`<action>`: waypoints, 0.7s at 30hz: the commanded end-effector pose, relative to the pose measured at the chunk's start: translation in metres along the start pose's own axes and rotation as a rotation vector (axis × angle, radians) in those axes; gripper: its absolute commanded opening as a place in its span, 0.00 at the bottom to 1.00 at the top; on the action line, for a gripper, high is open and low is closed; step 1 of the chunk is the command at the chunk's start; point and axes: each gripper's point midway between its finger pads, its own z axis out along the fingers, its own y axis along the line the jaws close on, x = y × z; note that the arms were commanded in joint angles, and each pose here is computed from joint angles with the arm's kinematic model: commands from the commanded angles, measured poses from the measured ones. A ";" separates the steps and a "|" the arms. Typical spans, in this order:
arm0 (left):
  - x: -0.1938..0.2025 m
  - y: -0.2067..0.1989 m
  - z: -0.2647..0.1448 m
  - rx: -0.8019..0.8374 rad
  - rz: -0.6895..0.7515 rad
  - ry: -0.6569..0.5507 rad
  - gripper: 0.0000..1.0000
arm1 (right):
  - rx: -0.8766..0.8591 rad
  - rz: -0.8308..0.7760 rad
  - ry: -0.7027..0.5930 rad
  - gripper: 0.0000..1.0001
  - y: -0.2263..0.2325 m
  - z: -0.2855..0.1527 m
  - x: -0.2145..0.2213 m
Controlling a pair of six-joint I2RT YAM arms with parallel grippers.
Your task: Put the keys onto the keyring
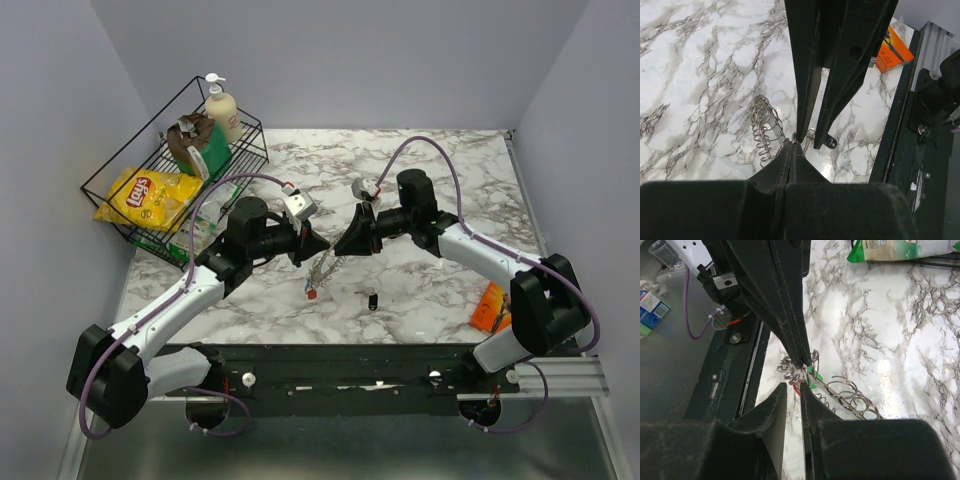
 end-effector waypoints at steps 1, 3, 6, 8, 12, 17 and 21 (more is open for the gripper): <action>-0.028 -0.012 -0.004 0.038 0.051 -0.076 0.00 | -0.007 -0.009 0.001 0.25 0.000 0.002 -0.006; -0.029 -0.012 -0.004 0.041 0.050 -0.077 0.00 | -0.014 -0.012 -0.002 0.25 0.001 0.002 -0.007; -0.028 -0.013 -0.003 0.047 0.048 -0.076 0.00 | -0.017 -0.013 -0.004 0.25 0.001 0.003 -0.009; -0.029 -0.014 -0.003 0.050 0.049 -0.077 0.00 | -0.016 -0.009 -0.002 0.25 0.000 0.004 -0.008; -0.030 -0.017 -0.004 0.061 0.054 -0.082 0.00 | -0.019 -0.005 -0.001 0.25 0.001 0.004 -0.008; -0.032 -0.019 -0.004 0.071 0.053 -0.085 0.00 | -0.023 -0.004 -0.002 0.23 0.000 0.005 -0.008; -0.033 -0.020 -0.005 0.076 0.061 -0.091 0.00 | -0.034 -0.008 -0.004 0.15 0.001 0.006 -0.008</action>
